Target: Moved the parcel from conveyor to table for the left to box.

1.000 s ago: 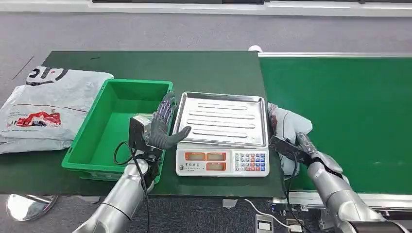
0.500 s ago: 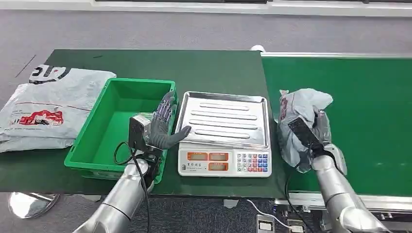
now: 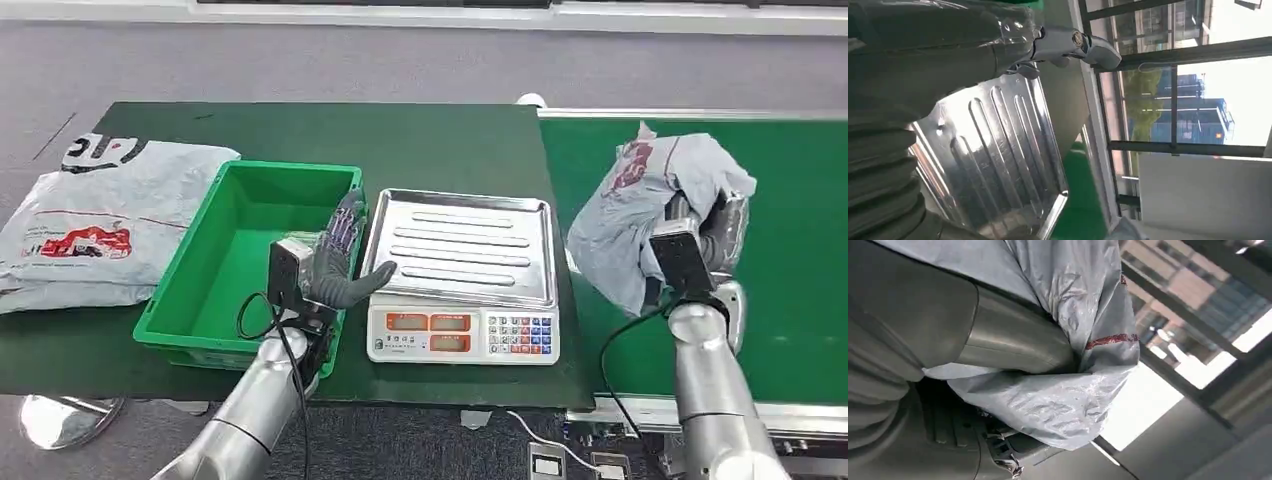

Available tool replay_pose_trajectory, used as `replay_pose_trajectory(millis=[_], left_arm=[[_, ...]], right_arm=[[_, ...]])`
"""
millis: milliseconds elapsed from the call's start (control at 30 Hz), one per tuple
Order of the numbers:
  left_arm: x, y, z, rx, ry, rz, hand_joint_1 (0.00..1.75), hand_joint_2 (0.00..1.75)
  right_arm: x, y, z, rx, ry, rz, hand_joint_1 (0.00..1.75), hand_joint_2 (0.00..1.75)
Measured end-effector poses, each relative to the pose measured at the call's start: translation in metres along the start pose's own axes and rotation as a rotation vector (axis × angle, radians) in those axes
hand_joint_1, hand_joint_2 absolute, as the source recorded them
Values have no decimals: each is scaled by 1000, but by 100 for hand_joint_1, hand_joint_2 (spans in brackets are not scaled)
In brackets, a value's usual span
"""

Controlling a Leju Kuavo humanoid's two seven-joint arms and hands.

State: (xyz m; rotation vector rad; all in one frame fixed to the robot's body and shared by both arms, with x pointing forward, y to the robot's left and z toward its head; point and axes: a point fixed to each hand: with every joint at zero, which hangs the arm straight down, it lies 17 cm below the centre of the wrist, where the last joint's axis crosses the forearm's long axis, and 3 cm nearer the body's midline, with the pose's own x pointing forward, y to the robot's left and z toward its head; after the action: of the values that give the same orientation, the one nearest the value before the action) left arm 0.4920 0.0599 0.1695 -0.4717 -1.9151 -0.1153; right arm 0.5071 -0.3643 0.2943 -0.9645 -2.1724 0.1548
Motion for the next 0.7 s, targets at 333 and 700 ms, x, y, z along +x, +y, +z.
replay_pose_trajectory(millis=[333,700], left_arm=[[1,-8,-1,-16,-1,11,0,175],[3,-11,-4,-21,-5,19,0,175]], right_arm=[[68,47,-16,129,-135,-57,175,175],[85,131,-12,403,-87,-71,175,175]])
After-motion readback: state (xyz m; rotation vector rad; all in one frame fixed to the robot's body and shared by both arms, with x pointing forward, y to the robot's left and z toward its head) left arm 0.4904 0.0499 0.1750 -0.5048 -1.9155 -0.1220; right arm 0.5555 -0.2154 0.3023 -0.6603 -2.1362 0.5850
